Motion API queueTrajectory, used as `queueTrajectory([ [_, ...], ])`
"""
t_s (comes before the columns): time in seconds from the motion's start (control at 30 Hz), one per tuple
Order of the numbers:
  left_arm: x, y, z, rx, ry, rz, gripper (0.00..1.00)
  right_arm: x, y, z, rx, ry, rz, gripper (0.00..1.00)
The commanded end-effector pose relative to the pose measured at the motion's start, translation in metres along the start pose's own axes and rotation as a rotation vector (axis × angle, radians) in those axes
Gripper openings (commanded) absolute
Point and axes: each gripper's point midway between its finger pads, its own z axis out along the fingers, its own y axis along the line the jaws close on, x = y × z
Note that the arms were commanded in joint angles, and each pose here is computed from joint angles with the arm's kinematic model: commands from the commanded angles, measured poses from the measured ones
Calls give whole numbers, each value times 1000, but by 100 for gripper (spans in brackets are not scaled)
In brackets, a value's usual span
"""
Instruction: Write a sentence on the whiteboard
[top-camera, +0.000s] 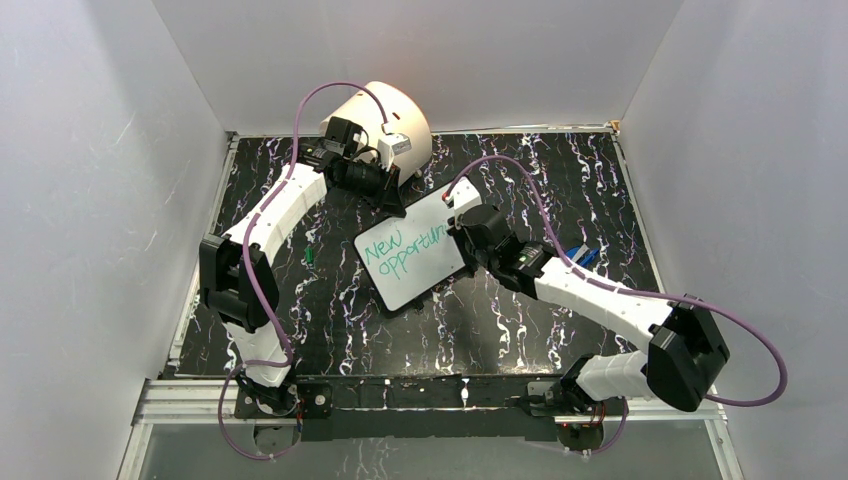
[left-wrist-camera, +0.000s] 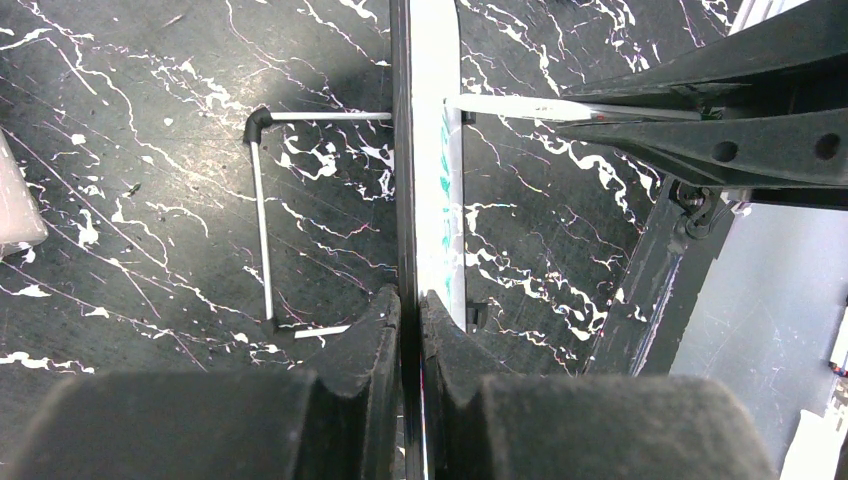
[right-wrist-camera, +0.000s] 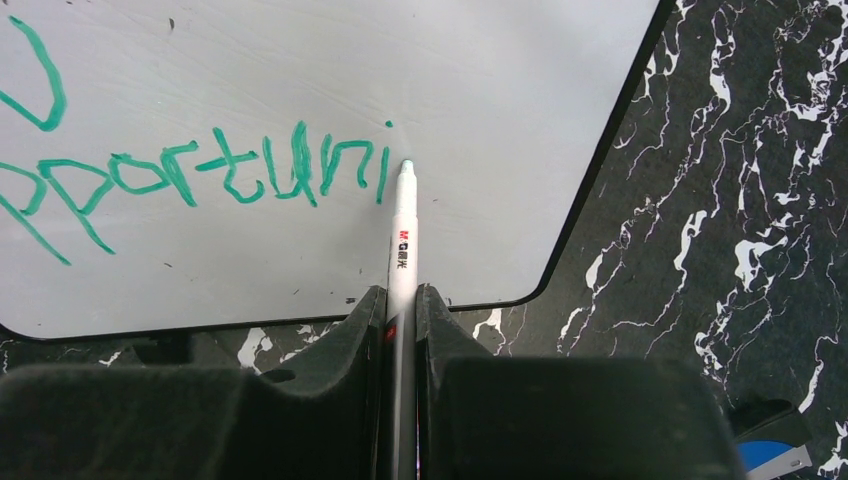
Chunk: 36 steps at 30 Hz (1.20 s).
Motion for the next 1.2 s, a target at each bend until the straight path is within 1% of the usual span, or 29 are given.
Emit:
queueTrajectory([
  [0.0, 39, -6, 14, 17, 147, -64, 0, -16, 2, 5, -15, -56, 15, 0],
  [0.57, 40, -9, 14, 27, 154, -58, 0, -11, -17, 9, 57, -50, 25, 0],
  [0.97, 40, -6, 14, 10, 156, -60, 0, -28, -15, -8, 13, -97, 34, 0],
  [1.17, 39, -6, 14, 10, 156, -60, 0, -30, -11, -7, -9, -98, 26, 0],
])
